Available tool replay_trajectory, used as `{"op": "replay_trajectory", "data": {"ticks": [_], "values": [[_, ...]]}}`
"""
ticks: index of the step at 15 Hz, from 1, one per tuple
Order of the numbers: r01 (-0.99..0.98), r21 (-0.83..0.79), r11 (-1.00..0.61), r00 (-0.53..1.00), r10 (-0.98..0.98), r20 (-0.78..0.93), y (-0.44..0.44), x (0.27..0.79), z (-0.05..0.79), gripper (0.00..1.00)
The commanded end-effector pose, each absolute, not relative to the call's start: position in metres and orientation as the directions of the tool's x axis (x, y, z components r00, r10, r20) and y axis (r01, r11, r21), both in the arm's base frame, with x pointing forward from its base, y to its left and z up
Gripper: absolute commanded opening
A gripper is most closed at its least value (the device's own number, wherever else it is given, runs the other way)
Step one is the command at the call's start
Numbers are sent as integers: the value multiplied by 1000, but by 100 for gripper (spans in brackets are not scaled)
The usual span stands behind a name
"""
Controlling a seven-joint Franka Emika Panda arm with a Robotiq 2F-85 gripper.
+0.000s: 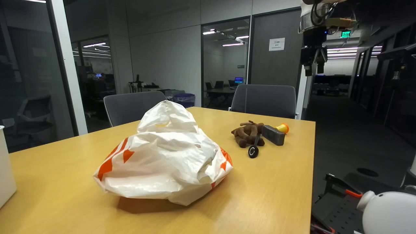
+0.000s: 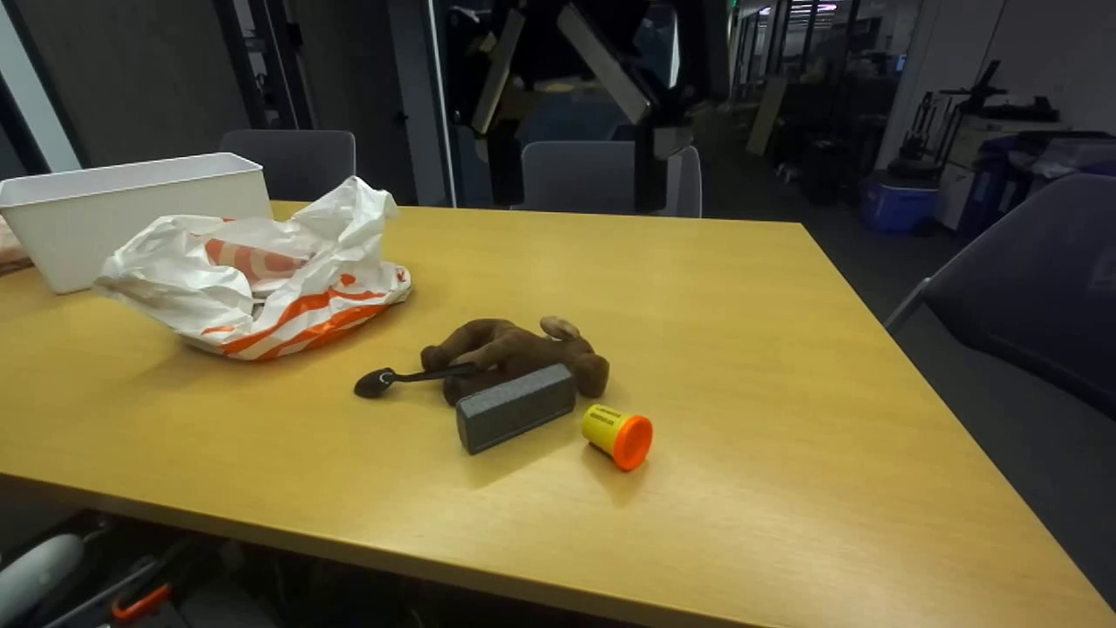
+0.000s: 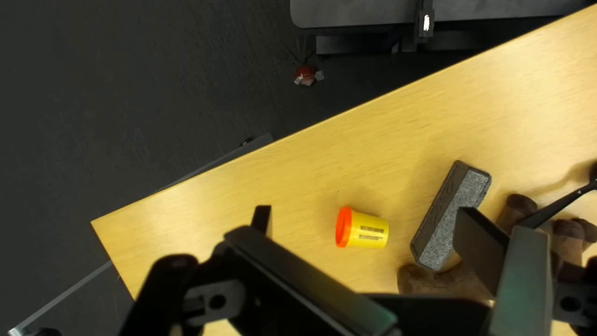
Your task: Pick up the objects on the right side of the table and put them in the plastic bag.
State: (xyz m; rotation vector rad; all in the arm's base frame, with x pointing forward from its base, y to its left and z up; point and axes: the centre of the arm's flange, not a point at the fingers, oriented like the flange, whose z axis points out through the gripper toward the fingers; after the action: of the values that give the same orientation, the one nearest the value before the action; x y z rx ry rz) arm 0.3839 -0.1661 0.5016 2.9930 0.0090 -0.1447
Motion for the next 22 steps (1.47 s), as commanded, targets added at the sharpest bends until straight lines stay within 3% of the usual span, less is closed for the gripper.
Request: {"op": "replay_trajectory", "data": {"ticks": [1,4,12,19,22], "values": [[13,144,-989,995,-1,-96,-166,384,502,100],[13,144,-989,995,-1,-96,-166,384,502,100],[82,-1,-997,996,82,-28,-95,468,433,100],[-176,28,-984,984,-177,-12,-21,496,370,100],[-166,57,-985,982,-170,-87,5,495,356,100]]}}
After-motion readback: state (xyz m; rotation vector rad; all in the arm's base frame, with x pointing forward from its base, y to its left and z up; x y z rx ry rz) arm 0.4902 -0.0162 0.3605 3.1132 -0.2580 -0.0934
